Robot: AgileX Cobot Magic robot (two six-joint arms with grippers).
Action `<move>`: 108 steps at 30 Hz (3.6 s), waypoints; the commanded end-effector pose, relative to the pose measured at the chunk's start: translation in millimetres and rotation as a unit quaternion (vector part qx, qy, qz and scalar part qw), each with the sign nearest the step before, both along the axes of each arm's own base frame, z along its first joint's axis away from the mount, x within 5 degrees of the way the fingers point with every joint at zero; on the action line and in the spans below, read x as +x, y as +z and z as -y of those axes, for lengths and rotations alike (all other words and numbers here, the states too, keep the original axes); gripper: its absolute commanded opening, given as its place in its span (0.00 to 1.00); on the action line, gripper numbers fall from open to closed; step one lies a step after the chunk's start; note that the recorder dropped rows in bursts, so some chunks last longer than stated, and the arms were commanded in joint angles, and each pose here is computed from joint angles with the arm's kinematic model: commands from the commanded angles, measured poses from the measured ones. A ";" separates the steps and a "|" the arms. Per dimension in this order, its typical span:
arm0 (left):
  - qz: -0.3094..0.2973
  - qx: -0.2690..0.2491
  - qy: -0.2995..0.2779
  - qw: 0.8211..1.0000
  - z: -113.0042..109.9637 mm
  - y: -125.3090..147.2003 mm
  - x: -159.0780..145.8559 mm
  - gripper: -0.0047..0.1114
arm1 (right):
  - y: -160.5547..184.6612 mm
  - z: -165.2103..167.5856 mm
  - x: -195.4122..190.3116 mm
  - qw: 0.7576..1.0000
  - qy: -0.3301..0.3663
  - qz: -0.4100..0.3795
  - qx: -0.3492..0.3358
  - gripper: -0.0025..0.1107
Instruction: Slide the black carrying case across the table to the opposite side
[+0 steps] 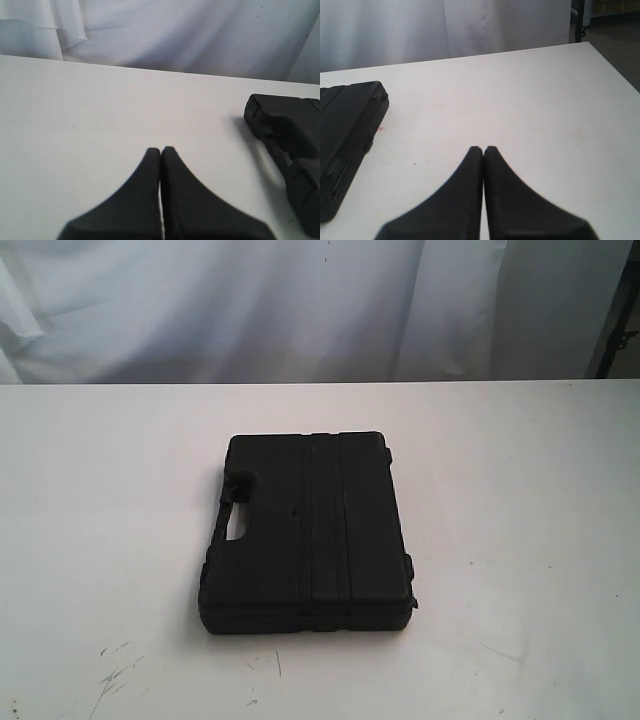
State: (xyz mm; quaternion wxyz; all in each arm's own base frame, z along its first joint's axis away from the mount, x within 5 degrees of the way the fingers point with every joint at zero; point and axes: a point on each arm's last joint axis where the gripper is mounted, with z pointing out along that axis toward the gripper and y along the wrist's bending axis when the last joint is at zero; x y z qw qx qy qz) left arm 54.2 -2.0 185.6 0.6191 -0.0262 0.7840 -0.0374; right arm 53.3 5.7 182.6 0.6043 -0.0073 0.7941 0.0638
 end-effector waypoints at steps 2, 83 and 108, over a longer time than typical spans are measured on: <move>0.005 -0.001 0.000 1.000 0.0 -0.4 0.0 0.04 | -1.2 0.4 -0.3 1.000 -0.004 -0.001 0.002 0.02; -0.282 -0.072 -0.073 0.954 19.7 114.7 123.1 0.04 | -1.2 0.4 -0.3 1.000 -0.005 -0.001 0.005 0.02; -0.438 -0.053 -0.166 0.882 103.1 108.0 230.4 0.04 | -1.0 0.4 -0.3 1.000 -0.005 0.000 0.006 0.02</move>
